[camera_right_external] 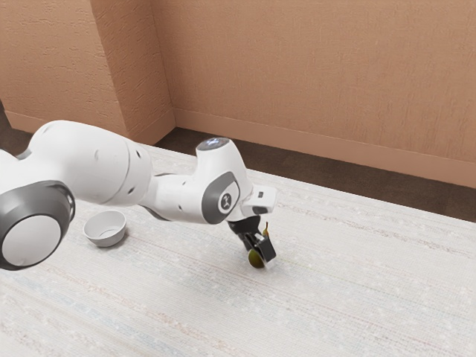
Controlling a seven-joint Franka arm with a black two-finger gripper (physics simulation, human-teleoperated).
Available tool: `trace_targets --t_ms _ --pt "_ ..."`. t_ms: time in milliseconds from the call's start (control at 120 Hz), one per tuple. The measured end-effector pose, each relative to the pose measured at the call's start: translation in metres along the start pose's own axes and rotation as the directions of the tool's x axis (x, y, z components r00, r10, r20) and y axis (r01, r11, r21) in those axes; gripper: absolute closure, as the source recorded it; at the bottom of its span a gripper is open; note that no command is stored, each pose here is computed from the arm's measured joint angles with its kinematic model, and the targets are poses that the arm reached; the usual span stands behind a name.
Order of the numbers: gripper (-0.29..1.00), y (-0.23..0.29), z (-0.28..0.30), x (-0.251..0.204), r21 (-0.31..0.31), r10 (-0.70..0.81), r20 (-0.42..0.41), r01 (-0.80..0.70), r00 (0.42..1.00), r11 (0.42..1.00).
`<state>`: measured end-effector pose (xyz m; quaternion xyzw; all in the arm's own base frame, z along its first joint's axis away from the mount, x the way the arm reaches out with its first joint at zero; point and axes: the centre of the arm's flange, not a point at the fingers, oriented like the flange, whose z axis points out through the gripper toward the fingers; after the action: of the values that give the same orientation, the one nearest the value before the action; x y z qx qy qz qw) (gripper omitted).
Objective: Place the pear in the bowl.
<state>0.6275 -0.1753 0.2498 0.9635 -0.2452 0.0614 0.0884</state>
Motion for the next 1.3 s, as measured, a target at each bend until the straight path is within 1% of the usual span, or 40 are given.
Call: trace_targets --t_ms 50,200,400,542,683,900,1000,1117,1200,1300 --pt "0.02 0.0 0.0 0.001 0.002 0.005 -0.004 -0.005 1.0 1.0" --pt "0.13 0.0 -0.002 0.002 0.01 0.02 -0.01 -0.02 1.0 1.0" --pt "0.22 0.0 -0.001 0.001 0.014 0.03 -0.009 -0.03 0.999 0.999" --pt "0.35 0.0 -0.002 0.001 0.013 0.032 -0.008 -0.032 0.999 0.999" --pt "0.42 0.0 -0.002 0.0 0.015 0.029 -0.005 -0.029 1.0 0.999" --pt "0.52 0.0 -0.032 0.006 0.033 0.031 -0.028 -0.03 0.999 0.999" --pt "0.54 -0.02 -0.059 0.001 0.054 -0.001 -0.023 0.002 1.0 0.999" --pt "0.56 -0.073 -0.115 -0.019 0.107 -0.075 -0.02 0.077 0.997 0.991" --pt "0.56 -0.115 -0.139 -0.059 0.126 -0.164 0.012 0.161 0.986 0.979" --pt "0.57 -0.154 -0.158 -0.113 0.135 -0.259 0.054 0.25 0.964 0.959"
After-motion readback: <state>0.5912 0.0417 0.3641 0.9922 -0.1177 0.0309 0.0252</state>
